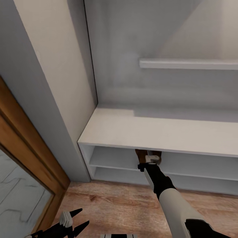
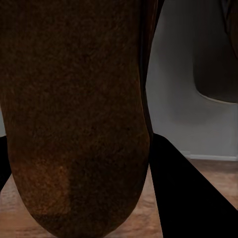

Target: Pick up the two gym shoes and the two sandals from the corridor floor and place them onto the hallstand (shoe rack) in the corridor, making sure they are on the rack and not on the floor. Arrange them so the two gym shoes are next to each other and the two sandals are next to each other.

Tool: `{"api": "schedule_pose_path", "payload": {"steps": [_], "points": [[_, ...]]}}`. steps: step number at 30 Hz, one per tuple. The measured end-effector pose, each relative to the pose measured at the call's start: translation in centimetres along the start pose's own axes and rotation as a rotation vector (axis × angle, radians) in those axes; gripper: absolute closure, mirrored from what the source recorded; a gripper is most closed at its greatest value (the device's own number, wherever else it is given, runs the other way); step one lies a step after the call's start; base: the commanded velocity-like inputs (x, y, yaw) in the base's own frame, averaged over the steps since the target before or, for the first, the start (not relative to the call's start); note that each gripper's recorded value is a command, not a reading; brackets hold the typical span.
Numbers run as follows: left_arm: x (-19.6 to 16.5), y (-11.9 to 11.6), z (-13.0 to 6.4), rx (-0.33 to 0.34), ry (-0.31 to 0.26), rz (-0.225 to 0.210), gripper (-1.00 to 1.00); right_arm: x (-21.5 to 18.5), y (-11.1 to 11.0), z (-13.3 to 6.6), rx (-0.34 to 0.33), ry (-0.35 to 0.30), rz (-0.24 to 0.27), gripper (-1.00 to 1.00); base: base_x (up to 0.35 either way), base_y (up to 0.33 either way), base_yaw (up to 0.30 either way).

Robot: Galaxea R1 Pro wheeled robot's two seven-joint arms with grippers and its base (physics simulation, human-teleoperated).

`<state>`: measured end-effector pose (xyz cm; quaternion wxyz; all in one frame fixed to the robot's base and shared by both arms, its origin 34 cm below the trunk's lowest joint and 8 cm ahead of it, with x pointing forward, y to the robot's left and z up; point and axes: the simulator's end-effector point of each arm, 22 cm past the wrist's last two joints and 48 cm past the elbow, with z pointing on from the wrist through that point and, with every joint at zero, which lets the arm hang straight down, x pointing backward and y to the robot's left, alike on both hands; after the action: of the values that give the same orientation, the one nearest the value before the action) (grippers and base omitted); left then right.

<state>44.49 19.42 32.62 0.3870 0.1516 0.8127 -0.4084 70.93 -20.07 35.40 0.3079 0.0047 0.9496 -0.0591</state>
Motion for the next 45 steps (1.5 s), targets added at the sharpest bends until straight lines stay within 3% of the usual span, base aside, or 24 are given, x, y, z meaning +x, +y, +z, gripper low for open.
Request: {"api": "schedule_pose_path", "payload": {"steps": [29,30,45], "points": [[-0.04,0.05,-0.01,-0.001,-0.002,-0.001,-1.00,0.00,0.00,0.02,0.000,0.000,0.000,1.00,0.046,0.000,0.000],[-0.04,0.04,-0.01,-0.001,-0.002,-0.001,-1.00,0.00,0.00,0.02,0.000,0.000,0.000,-1.00,0.002,0.000,0.000],[-0.07,0.08,-0.03,-0.002,-0.003,-0.001,-1.00,0.01,0.00,0.02,0.000,0.000,0.002,-1.00,0.000,0.000,0.000]]}}
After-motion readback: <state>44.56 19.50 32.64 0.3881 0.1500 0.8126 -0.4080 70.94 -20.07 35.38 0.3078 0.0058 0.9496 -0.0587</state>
